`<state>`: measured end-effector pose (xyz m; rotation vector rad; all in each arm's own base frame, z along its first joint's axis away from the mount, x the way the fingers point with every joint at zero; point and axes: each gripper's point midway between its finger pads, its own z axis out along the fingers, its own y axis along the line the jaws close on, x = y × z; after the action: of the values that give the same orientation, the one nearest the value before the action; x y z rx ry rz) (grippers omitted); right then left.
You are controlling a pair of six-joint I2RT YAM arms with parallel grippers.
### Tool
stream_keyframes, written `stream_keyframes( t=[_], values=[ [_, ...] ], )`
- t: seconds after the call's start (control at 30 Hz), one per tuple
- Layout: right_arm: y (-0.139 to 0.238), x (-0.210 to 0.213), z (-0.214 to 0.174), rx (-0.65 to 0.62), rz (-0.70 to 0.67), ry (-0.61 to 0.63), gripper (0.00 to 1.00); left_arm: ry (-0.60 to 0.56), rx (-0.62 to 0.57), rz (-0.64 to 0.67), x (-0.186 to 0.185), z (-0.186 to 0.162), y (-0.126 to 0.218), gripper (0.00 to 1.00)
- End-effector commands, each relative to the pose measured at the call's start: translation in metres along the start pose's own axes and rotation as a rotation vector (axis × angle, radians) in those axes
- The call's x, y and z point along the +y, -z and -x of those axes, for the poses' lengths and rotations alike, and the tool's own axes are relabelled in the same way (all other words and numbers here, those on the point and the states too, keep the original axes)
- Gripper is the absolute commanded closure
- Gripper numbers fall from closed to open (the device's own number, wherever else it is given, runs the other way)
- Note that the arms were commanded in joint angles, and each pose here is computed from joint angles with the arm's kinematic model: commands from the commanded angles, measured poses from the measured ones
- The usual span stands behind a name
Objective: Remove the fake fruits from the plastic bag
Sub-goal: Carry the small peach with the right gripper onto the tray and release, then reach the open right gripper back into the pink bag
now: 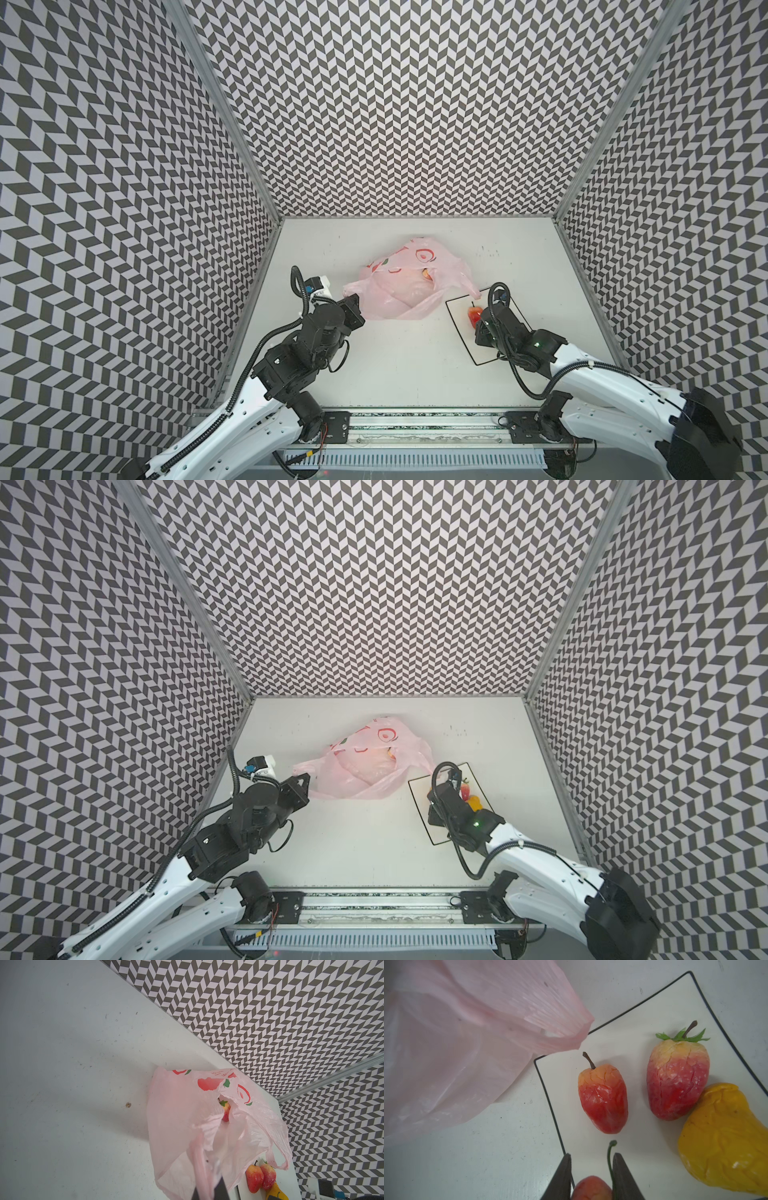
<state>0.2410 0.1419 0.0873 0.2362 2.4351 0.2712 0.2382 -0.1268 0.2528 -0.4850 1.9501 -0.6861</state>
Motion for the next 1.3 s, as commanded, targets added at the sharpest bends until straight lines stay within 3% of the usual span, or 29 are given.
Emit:
stream_keyframes(
  t=[0.0, 0.13, 0.37, 0.53, 0.83, 0.93, 1.03, 1.13, 1.27],
  values=[
    [-0.011, 0.002, 0.012, -0.068, -0.011, -0.058, 0.72, 0.0, -0.017, 0.012, 0.003, 0.004, 0.002, 1.0],
    [-0.022, -0.004, 0.006, -0.054, -0.04, -0.054, 0.71, 0.002, -0.017, 0.014, 0.004, 0.004, 0.002, 1.0],
    [-0.031, -0.004, 0.001, -0.01, -0.065, -0.03, 0.56, 0.002, -0.011, 0.011, 0.002, 0.003, 0.001, 1.0],
    [-0.03, -0.005, 0.001, -0.001, -0.069, -0.029, 0.5, 0.0, -0.01, 0.013, 0.003, 0.003, 0.002, 1.0],
    [0.026, 0.008, 0.045, -0.078, -0.014, -0.033, 0.49, -0.001, -0.015, 0.017, 0.004, 0.004, 0.002, 1.0],
    [0.058, 0.031, 0.073, -0.16, 0.116, 0.023, 0.51, 0.0, -0.012, 0.014, 0.003, 0.003, 0.001, 1.0],
    [0.092, 0.075, 0.1, -0.268, 0.353, 0.086, 0.53, -0.001, -0.006, 0.012, 0.004, 0.001, 0.001, 1.0],
    [0.106, 0.119, 0.107, -0.279, 0.527, 0.175, 0.55, 0.0, -0.001, 0.01, 0.004, 0.0, 0.001, 1.0],
    [0.097, 0.172, 0.101, -0.235, 0.611, 0.296, 0.56, 0.001, 0.003, 0.007, 0.004, 0.0, 0.002, 1.0]
  ],
)
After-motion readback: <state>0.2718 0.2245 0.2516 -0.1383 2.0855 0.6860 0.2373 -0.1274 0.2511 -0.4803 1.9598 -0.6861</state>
